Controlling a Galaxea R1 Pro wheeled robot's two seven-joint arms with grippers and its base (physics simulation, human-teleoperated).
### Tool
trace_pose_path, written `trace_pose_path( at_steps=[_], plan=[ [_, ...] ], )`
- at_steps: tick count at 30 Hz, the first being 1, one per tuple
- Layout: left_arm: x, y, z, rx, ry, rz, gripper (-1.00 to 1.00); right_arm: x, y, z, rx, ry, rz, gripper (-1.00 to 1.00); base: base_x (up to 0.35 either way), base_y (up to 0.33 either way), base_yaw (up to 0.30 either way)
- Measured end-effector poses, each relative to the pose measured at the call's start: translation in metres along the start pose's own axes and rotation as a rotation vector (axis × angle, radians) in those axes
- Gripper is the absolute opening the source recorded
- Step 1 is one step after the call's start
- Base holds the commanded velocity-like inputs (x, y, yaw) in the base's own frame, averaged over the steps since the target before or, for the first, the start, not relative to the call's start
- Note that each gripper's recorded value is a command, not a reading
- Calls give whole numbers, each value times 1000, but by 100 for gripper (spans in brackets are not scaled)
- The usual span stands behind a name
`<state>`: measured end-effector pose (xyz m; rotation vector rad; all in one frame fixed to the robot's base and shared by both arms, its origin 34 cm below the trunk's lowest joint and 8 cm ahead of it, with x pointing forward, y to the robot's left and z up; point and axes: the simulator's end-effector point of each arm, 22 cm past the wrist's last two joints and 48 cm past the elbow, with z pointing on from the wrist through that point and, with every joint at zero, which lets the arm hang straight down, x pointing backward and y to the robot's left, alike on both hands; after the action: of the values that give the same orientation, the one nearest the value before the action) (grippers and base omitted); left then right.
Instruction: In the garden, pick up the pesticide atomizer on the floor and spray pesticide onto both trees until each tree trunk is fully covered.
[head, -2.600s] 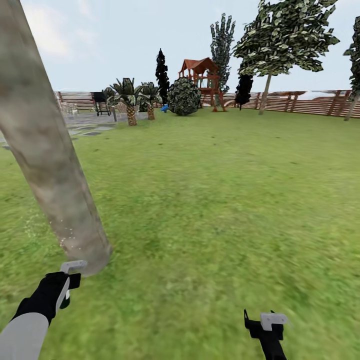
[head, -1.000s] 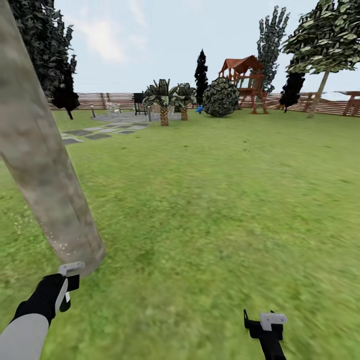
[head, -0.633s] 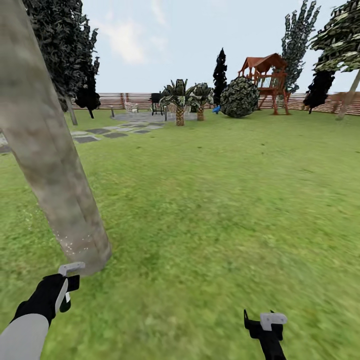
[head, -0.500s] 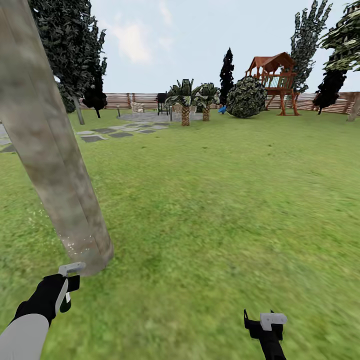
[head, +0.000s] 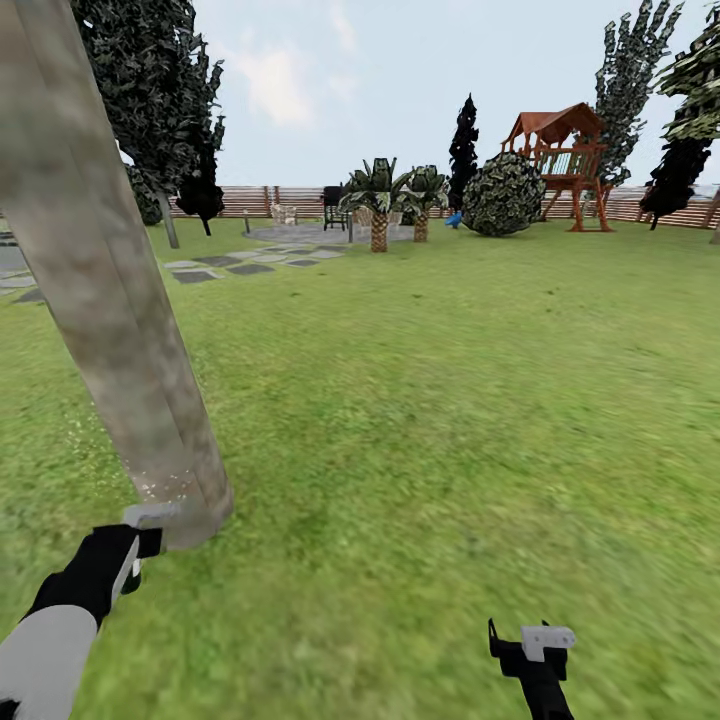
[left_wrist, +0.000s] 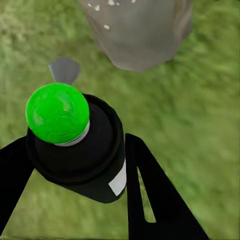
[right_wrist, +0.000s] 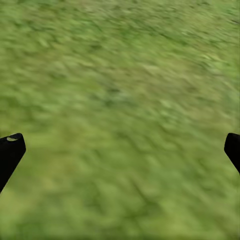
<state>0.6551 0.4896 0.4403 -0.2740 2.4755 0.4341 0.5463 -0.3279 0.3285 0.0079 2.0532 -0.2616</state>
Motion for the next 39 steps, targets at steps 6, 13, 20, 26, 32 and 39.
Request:
trace_pose_path(
  at_steps=[6,13,20,26,32,39],
  plan=[
    [-8,-54,-8,78,-5,-26,-100,0,1,0,0,0,1,100,0,0,229],
    [-58,-23,-19,38,-18,-52,-100,0,0,0,0,0,1,100,0,0,62],
    [-73,-54,-32,85,13,-60,-100,0,1,0,-1,0,1,100,0,0,1],
    [-71,22,-25,-12,19,-74,-100,0,1,0,0,0,1,100,0,0,0],
    [-77,3,-27,12,13,-69,-100,0,1,0,0,0,1,100,5,-3,99],
    [-71,3,-26,11,18,-66,-100,0,1,0,0,0,1,100,168,-178,67]
  ],
)
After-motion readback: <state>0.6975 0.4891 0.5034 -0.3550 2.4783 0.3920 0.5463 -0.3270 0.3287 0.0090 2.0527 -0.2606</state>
